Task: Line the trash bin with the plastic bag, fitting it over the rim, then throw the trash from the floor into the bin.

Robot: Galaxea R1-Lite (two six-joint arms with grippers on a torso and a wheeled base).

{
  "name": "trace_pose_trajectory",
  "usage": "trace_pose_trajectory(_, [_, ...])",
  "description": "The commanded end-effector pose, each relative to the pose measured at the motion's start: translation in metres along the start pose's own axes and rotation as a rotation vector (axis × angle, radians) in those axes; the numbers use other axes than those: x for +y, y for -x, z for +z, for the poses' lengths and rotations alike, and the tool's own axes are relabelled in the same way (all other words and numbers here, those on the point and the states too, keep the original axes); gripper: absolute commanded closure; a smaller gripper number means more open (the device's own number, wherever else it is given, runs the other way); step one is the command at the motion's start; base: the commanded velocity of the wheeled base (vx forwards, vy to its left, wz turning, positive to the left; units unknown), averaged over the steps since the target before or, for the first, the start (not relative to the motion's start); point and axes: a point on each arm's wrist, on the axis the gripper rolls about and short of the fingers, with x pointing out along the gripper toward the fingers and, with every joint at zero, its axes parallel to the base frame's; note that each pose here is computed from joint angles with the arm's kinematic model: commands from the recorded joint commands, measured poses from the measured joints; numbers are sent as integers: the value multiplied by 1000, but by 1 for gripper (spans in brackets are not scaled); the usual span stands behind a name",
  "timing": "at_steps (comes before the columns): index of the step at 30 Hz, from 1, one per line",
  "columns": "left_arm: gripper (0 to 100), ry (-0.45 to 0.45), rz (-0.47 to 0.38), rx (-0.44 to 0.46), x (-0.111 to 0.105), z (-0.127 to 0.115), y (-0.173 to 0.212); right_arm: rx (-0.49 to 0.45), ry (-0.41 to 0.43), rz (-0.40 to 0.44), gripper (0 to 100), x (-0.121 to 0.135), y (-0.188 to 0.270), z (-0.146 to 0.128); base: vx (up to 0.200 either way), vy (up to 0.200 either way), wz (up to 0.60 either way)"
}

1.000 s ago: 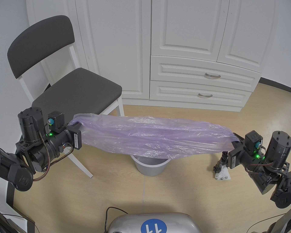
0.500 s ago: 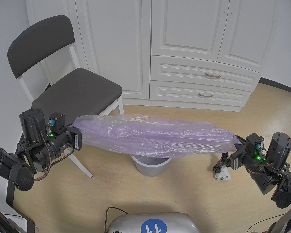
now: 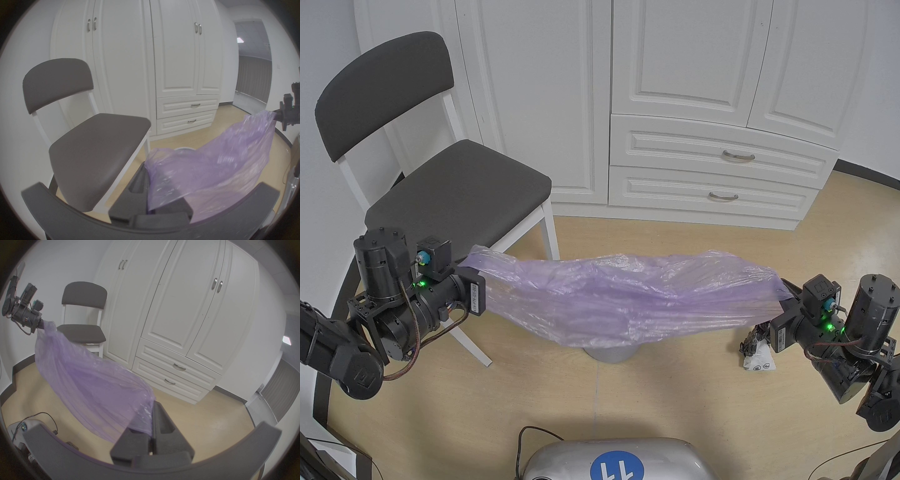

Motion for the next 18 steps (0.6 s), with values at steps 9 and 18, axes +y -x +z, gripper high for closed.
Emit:
trace_pose_trajectory(9, [100,19,-25,-182,-56,-11,-30,4,-52,49,100,27,-17,-1,0,0,0])
trace_pose_trajectory(18, [100,93,-118,-278,-89,-3,-31,-109,-139,55,100,50,-34,-1,0,0,0])
